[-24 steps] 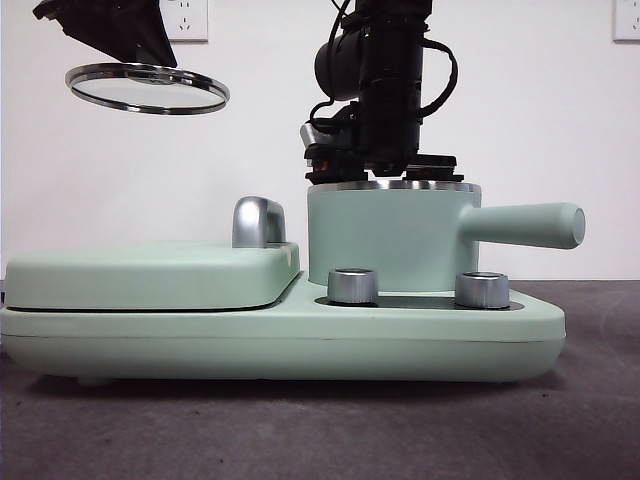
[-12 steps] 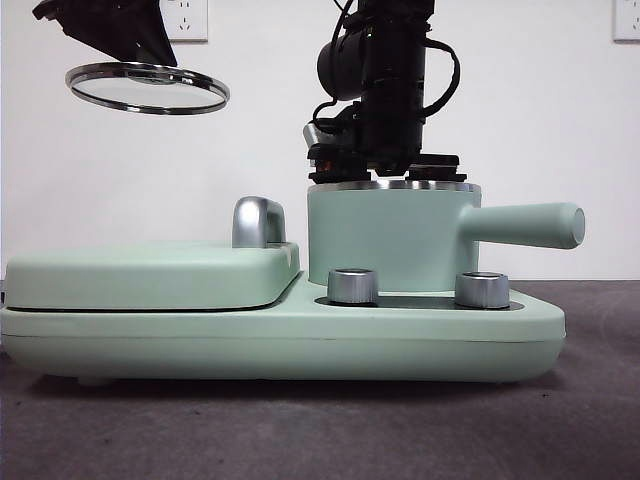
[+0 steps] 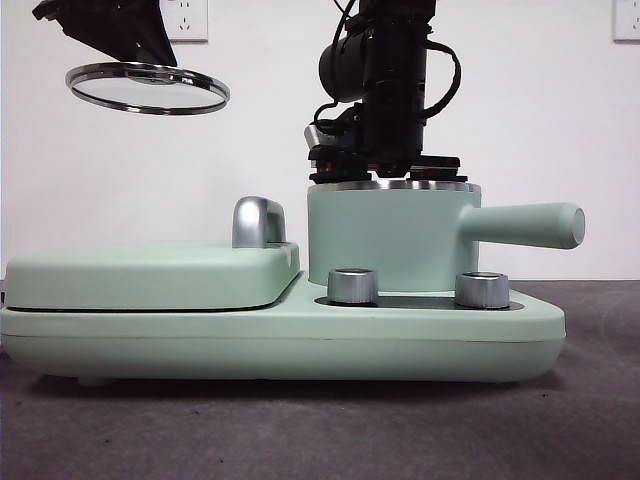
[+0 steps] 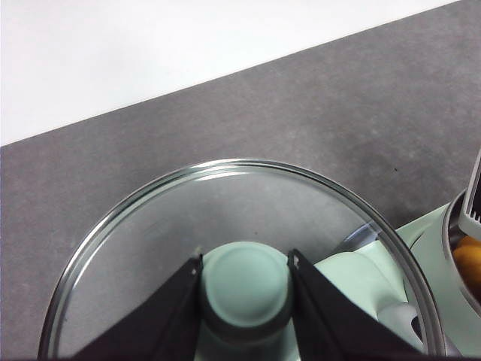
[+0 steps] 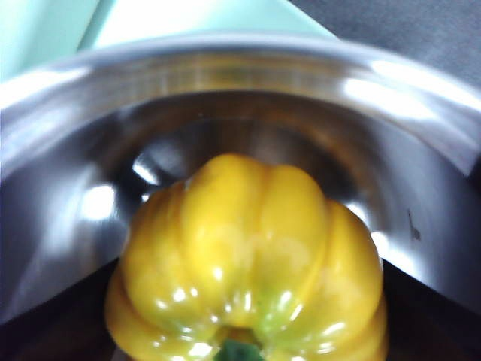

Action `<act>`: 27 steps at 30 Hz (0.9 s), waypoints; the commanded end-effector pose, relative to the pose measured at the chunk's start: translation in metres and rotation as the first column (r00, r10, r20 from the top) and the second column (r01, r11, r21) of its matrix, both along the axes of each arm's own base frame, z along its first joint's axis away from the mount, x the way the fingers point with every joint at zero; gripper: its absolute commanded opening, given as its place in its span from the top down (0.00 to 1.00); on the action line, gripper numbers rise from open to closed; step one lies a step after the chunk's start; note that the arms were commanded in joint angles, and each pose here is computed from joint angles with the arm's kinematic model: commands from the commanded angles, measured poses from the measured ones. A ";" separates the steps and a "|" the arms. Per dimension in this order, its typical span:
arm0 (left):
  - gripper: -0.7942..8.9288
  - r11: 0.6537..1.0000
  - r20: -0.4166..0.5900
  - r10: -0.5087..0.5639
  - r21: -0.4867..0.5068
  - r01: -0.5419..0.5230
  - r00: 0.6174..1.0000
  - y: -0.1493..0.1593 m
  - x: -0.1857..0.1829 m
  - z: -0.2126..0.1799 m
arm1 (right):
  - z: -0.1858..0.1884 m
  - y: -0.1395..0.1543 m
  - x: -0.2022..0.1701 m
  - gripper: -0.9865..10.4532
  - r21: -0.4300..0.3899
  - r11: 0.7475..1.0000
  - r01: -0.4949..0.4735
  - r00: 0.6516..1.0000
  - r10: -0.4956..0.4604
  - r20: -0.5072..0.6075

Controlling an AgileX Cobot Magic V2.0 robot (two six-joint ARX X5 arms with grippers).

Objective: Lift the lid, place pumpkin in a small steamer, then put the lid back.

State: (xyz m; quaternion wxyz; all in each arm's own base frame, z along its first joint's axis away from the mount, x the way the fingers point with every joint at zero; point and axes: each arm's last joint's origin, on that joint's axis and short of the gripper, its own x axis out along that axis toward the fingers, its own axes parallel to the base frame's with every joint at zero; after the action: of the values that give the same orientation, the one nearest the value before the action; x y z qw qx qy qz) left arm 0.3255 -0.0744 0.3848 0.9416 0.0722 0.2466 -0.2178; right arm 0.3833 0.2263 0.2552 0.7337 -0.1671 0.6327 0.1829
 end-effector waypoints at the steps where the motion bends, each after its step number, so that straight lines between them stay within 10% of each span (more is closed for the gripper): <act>1: 0.83 1.000 0.062 0.001 -0.021 0.000 0.998 0.000 -0.002 0.015 | -0.007 0.002 -0.002 0.51 -0.034 0.999 -0.009 0.998 0.006 -0.064; 15: 0.83 1.000 0.065 0.002 -0.022 0.000 0.998 0.000 -0.002 0.016 | 0.010 0.000 -0.005 0.45 0.025 1.000 0.009 0.999 -0.008 -0.049; 27: 0.83 1.000 0.060 -0.005 -0.029 0.007 0.998 -0.004 -0.003 0.015 | 0.120 -0.031 -0.055 0.45 0.166 0.986 -0.012 0.982 -0.020 0.189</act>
State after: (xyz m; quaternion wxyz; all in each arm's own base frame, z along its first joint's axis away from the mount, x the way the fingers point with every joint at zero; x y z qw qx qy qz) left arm 0.3252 -0.0759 0.3849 0.9417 0.0675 0.2471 -0.2183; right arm 0.3381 0.1986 0.3668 0.8125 -0.1204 0.5257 0.2212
